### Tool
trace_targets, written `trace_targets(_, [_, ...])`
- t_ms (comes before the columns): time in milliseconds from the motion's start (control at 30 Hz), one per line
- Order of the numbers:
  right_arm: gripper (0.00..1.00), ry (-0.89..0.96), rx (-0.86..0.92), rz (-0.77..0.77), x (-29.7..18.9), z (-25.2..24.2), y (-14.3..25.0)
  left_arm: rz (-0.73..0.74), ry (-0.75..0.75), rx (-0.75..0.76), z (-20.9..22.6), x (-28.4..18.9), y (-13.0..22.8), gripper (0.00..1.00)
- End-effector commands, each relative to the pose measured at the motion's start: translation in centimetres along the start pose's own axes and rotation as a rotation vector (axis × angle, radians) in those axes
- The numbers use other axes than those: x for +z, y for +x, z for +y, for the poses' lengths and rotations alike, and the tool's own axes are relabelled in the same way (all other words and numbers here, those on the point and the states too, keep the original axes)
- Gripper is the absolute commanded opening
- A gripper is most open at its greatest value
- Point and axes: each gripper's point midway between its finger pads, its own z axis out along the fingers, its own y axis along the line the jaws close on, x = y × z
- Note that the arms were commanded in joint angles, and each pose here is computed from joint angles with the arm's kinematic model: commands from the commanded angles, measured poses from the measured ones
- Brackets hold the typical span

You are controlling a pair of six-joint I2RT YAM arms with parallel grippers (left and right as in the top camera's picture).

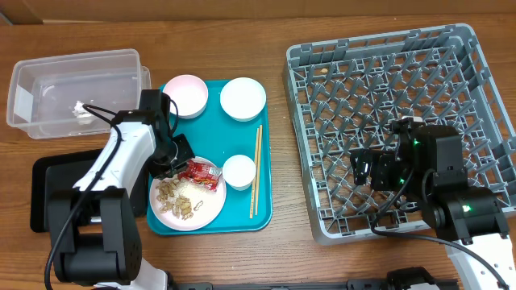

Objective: Sort waste into correct bins and load items into the dishwasher
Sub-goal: 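Grasp the red wrapper on the plate with the left gripper, then drop the red wrapper into the clear plastic bin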

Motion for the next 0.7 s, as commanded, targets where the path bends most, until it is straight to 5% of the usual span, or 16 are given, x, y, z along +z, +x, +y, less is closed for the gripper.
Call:
trace_targets(0, [1.00, 0.003, 0.001, -0.038, -0.8, 0.1, -1.1, -0.064, 0.023, -0.036, -0.3, -3.6, -2.8, 0.04])
trace_targets(200, [1.00, 0.003, 0.001, -0.038, -0.8, 0.1, -1.1, -0.229, 0.096, -0.007, -0.6, -12.2, -8.1, 0.04])
trace_targets(333, [1.00, 0.003, 0.001, -0.038, -0.8, 0.1, -1.1, -0.497, 0.086, -0.049, 1.7, -18.9, -14.0, 0.04])
trace_targets(533, [1.00, 0.003, 0.002, -0.035, -0.8, 0.1, -1.0, -0.701, -0.025, -0.155, 6.1, -21.2, -18.8, 0.04])
trace_targets(567, [1.00, 0.004, 0.002, -0.034, -0.7, 0.1, -1.0, -0.710, -0.023, -0.160, 6.2, -21.3, -19.0, 0.07])
trace_targets(600, [1.00, 0.004, 0.002, -0.034, -0.7, 0.1, -1.0, -0.716, -0.020, -0.163, 6.2, -21.4, -19.2, 0.21])
trace_targets(667, [1.00, 0.005, 0.002, -0.032, -0.7, 0.0, -0.9, -0.722, -0.008, -0.161, 6.1, -21.5, -19.4, 0.59])
